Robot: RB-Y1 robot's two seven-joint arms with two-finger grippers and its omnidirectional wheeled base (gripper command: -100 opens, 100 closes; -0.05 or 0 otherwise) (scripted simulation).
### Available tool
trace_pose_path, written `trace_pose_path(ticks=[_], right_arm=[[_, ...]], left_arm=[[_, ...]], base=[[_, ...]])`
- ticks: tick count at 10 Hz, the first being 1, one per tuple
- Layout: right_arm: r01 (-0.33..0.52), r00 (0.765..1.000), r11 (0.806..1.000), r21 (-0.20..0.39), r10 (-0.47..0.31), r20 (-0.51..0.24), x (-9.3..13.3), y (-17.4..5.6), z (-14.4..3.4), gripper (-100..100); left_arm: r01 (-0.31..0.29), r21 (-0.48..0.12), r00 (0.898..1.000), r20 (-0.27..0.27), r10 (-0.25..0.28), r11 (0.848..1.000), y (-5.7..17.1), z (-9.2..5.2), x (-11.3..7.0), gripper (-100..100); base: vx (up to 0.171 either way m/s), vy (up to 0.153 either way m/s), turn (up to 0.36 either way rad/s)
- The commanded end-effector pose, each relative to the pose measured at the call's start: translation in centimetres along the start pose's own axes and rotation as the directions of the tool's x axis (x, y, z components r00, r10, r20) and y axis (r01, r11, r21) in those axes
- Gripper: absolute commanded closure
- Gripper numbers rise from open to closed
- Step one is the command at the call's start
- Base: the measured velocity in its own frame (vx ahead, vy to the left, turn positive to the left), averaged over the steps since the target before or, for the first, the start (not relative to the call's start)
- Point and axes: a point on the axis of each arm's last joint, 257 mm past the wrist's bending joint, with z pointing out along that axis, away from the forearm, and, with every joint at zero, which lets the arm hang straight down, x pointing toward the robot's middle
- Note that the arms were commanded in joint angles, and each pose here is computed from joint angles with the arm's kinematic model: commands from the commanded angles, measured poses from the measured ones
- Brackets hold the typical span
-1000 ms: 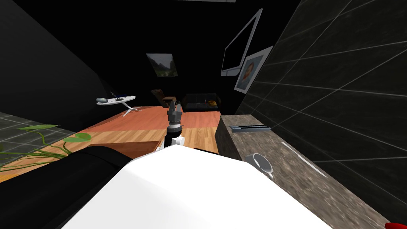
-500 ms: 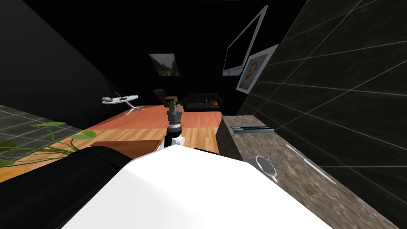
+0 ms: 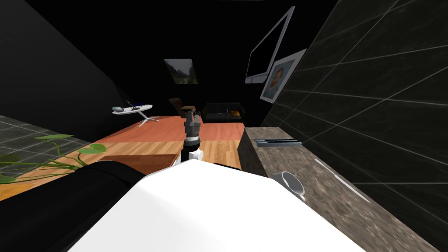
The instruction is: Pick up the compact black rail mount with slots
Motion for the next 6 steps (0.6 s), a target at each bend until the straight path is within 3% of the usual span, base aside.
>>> trace_pose_path(ticks=[1, 5, 6], right_arm=[[0.009, 1.0, 1.0, -0.001, -0.009, 0.002, -0.7, 0.0, -0.7, 100], [0.021, 1.0, 1.0, -0.004, -0.021, 0.005, -1.3, 0.1, -1.4, 100], [0.021, 1.0, 1.0, -0.004, -0.021, 0.005, -1.4, 0.1, -1.5, 0]], left_arm=[[0.0, 0.0, 1.0, 0.0, 0.0, 1.0, 0.0, 0.0, 0.0, 0], [0.0, 0.0, 1.0, 0.0, 0.0, 1.0, 0.0, 0.0, 0.0, 0], [0.0, 0.0, 1.0, 0.0, 0.0, 1.0, 0.0, 0.0, 0.0, 0]], base=[[-0.004, -0.011, -0.101], [-0.005, -0.014, -0.055], [0.0, 0.0, 0.0]])
